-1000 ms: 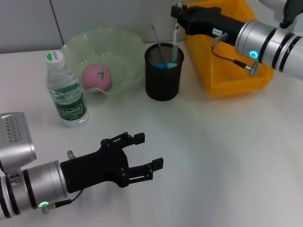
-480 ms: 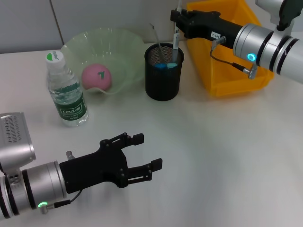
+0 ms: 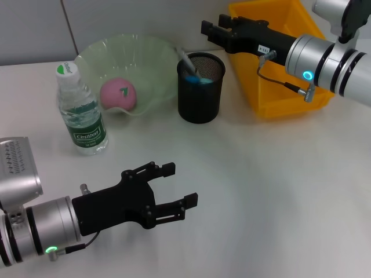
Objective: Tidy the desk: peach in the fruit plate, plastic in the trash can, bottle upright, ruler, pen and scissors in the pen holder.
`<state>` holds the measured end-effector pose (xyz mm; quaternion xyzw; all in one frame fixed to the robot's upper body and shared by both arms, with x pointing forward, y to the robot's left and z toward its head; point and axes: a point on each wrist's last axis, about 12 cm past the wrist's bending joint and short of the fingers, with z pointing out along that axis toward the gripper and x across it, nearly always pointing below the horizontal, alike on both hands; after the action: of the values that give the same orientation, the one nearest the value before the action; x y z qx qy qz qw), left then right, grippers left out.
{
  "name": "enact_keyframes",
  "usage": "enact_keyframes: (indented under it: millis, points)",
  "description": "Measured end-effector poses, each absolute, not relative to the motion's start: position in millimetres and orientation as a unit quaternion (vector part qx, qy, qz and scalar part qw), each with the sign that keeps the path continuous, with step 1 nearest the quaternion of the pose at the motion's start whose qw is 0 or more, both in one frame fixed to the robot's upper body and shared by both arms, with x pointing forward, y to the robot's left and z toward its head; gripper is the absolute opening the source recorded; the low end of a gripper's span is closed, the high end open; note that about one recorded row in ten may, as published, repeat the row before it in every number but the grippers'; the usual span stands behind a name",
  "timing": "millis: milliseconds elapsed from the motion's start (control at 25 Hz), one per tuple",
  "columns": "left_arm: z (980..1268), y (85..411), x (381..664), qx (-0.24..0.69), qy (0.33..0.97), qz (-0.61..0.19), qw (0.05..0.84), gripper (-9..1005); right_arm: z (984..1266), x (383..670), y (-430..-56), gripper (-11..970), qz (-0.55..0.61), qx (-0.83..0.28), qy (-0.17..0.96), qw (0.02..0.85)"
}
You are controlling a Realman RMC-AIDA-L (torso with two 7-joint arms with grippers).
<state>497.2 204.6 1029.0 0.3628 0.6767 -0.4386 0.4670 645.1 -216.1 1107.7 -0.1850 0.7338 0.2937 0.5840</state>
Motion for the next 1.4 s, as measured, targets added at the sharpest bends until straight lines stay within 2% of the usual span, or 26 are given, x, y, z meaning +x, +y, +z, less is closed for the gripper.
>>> enact_keyframes:
  millis: [120, 320, 680, 920, 1080, 1120, 1400]
  points:
    - [1029.4, 204.8, 497.9, 0.363, 0.676, -0.438, 0.468, 856, 1107.3, 644.7, -216.4, 483, 0.296, -0.182, 0.735, 0.582]
    - [1029.8, 204.5, 498.5, 0.362, 0.676, -0.439, 0.468, 857, 1105.8, 643.1, -218.6, 711, 0.299, -0.175, 0.736, 0.582]
    - [1029.2, 205.9, 497.9, 0.361, 0.678, -0.437, 0.467, 857, 1104.8, 633.4, -228.4, 748, 0.32, -0.16, 0.722, 0.592]
    - [1029.2, 209.7, 497.6, 0.361, 0.68, -0.437, 0.465, 857, 1108.6, 606.9, -252.2, 747, 0.385, -0.134, 0.685, 0.604]
    - [1028.9, 213.0, 497.1, 0.368, 0.685, -0.44, 0.449, 857, 1105.3, 577.7, -271.6, 746, 0.433, -0.147, 0.676, 0.578]
    - [1029.0, 213.8, 497.2, 0.37, 0.686, -0.441, 0.445, 857, 1102.1, 563.1, -279.5, 746, 0.455, -0.167, 0.679, 0.551]
    - [1034.5, 223.2, 501.2, 0.374, 0.694, -0.455, 0.415, 857, 1085.8, 530.7, -288.0, 745, 0.483, -0.235, 0.708, 0.458]
